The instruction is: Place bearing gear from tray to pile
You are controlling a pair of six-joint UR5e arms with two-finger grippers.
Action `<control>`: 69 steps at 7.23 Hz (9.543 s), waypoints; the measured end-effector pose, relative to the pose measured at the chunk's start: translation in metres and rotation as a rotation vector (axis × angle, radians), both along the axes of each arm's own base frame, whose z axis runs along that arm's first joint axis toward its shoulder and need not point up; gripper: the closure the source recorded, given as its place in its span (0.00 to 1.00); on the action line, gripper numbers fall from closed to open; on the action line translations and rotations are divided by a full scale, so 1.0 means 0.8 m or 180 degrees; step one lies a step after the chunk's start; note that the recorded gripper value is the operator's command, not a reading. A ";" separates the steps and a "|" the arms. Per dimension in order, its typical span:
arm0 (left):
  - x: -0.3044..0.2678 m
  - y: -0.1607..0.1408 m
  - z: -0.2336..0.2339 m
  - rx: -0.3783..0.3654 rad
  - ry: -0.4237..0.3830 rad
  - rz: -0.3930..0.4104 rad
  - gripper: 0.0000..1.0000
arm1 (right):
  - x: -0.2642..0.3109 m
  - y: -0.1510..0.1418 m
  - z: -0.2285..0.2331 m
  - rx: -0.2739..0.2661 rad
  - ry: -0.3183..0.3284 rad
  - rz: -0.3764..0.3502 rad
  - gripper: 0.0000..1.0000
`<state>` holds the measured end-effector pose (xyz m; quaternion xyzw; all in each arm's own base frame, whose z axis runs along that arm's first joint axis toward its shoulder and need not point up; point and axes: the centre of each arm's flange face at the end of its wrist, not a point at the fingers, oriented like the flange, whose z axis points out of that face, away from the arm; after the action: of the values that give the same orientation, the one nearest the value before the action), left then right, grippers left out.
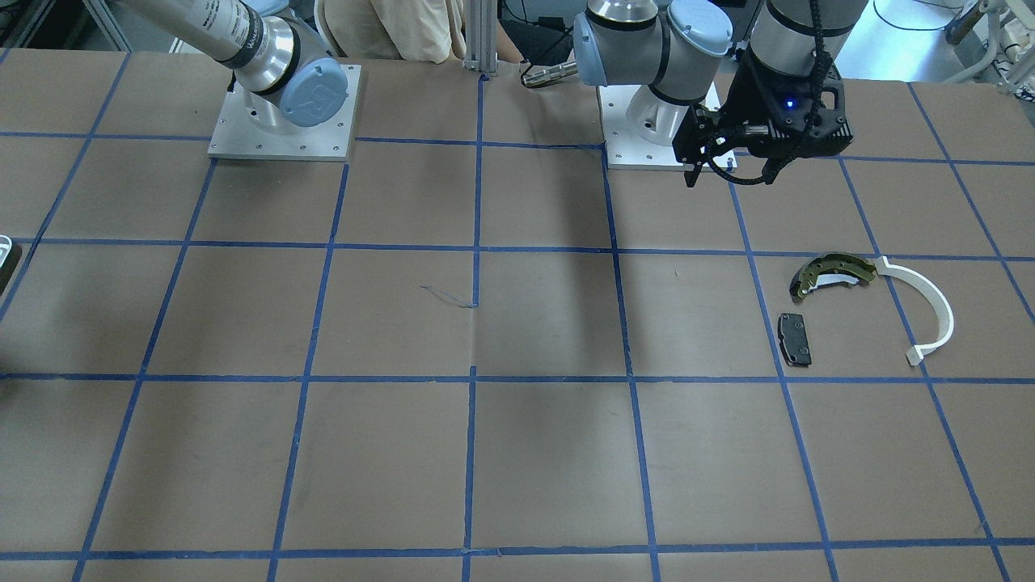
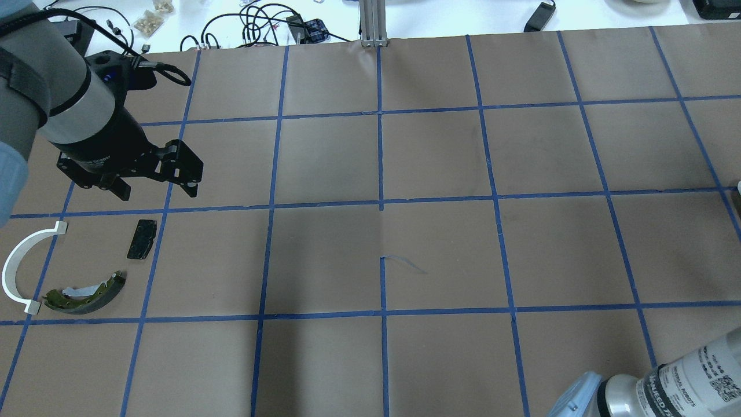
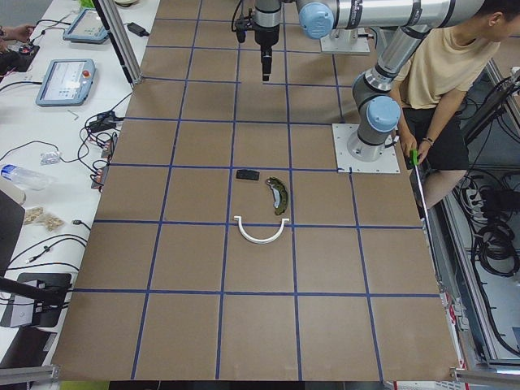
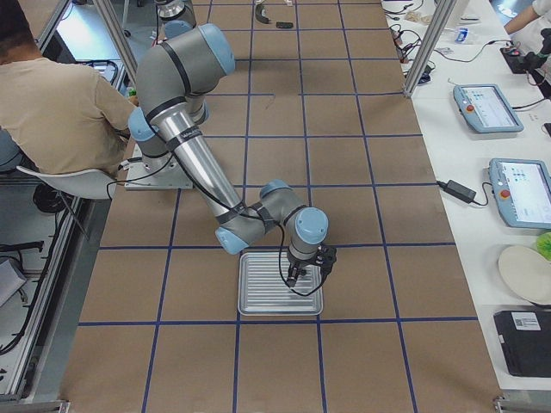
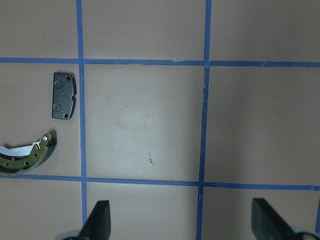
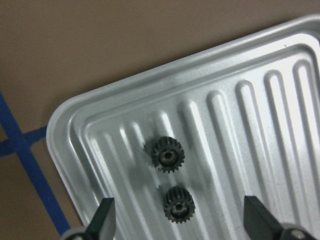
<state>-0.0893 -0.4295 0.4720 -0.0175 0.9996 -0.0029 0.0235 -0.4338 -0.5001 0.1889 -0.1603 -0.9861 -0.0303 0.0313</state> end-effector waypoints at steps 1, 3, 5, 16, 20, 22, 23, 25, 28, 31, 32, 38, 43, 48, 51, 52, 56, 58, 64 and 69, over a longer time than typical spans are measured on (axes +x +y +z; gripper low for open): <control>0.000 0.000 0.000 0.0002 0.0001 0.0000 0.00 | 0.001 0.001 -0.003 -0.0014 0.0027 0.0002 0.34; 0.000 0.000 0.000 -0.0001 0.0000 0.0000 0.00 | 0.002 0.002 -0.007 -0.0009 0.0037 -0.0019 0.38; -0.001 0.000 -0.002 0.0013 -0.0002 -0.0005 0.00 | 0.003 0.004 -0.010 0.0005 0.0024 -0.0034 0.62; 0.000 0.002 -0.004 0.0003 -0.0010 -0.0009 0.00 | 0.154 -0.062 0.090 -0.0007 0.0059 -0.0206 0.83; 0.000 0.002 -0.003 -0.0008 -0.0015 -0.0010 0.00 | 0.515 -0.140 0.127 -0.0022 -0.0089 -0.0515 0.83; 0.000 0.002 -0.003 -0.0010 -0.0015 -0.0010 0.00 | 0.693 -0.124 0.125 0.0019 -0.0149 -0.0906 0.82; 0.000 0.002 -0.003 -0.0008 -0.0016 -0.0010 0.00 | 0.772 -0.106 0.120 0.0024 -0.0124 -0.1085 0.80; 0.001 0.002 -0.004 -0.0004 -0.0019 -0.0008 0.00 | 0.887 -0.069 0.098 0.0033 -0.0108 -0.1309 0.76; 0.001 0.002 -0.004 -0.0003 -0.0019 -0.0007 0.00 | 0.987 -0.032 0.048 -0.0063 -0.0208 -0.1536 0.21; 0.004 -0.001 -0.003 -0.0052 -0.0031 0.0003 0.00 | 0.990 -0.035 0.042 -0.0189 -0.0143 -0.1499 0.00; 0.006 -0.002 -0.002 -0.0065 -0.0045 0.0012 0.00 | 0.978 -0.043 0.049 -0.0247 -0.0112 -0.1453 0.00; -0.046 -0.077 -0.078 -0.0060 0.0176 0.0049 0.00 | 0.595 -0.129 0.161 -0.0363 0.0135 -0.0302 0.00; -0.222 -0.127 -0.227 -0.0109 0.0239 -0.0411 0.00 | 0.236 -0.078 0.166 -0.0279 0.0155 0.0655 0.00; -0.328 -0.150 -0.325 0.0099 0.0198 -0.0786 0.02 | 0.028 -0.007 0.031 -0.0169 -0.0037 0.1122 0.02; -0.345 -0.152 -0.366 0.0145 0.0186 -0.0860 0.27 | -0.013 -0.005 0.002 -0.0234 -0.0015 0.1267 0.15; -0.347 -0.150 -0.371 0.0164 0.0183 -0.0878 0.38 | -0.016 -0.006 -0.002 -0.0236 -0.0024 0.1257 0.16; -0.350 -0.142 -0.372 0.0241 0.0153 -0.0899 0.45 | -0.015 -0.006 -0.008 -0.0232 -0.0046 0.1180 0.22; -0.350 -0.142 -0.374 0.0264 0.0152 -0.0899 0.85 | -0.015 -0.006 -0.009 -0.0233 -0.0048 0.1115 0.36; -0.334 -0.153 -0.327 0.0234 0.0132 -0.0855 1.00 | -0.014 -0.005 -0.010 -0.0227 -0.0063 0.1060 1.00; -0.043 -0.266 -0.198 0.0540 -0.0128 -0.0209 1.00 | 0.048 -0.039 0.072 -0.0319 0.0037 0.1015 1.00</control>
<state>-0.1237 -0.6421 0.3135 0.0173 0.9956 0.0806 0.0449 -0.3957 -0.5310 0.2467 -0.0033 -0.9991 0.0252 0.0334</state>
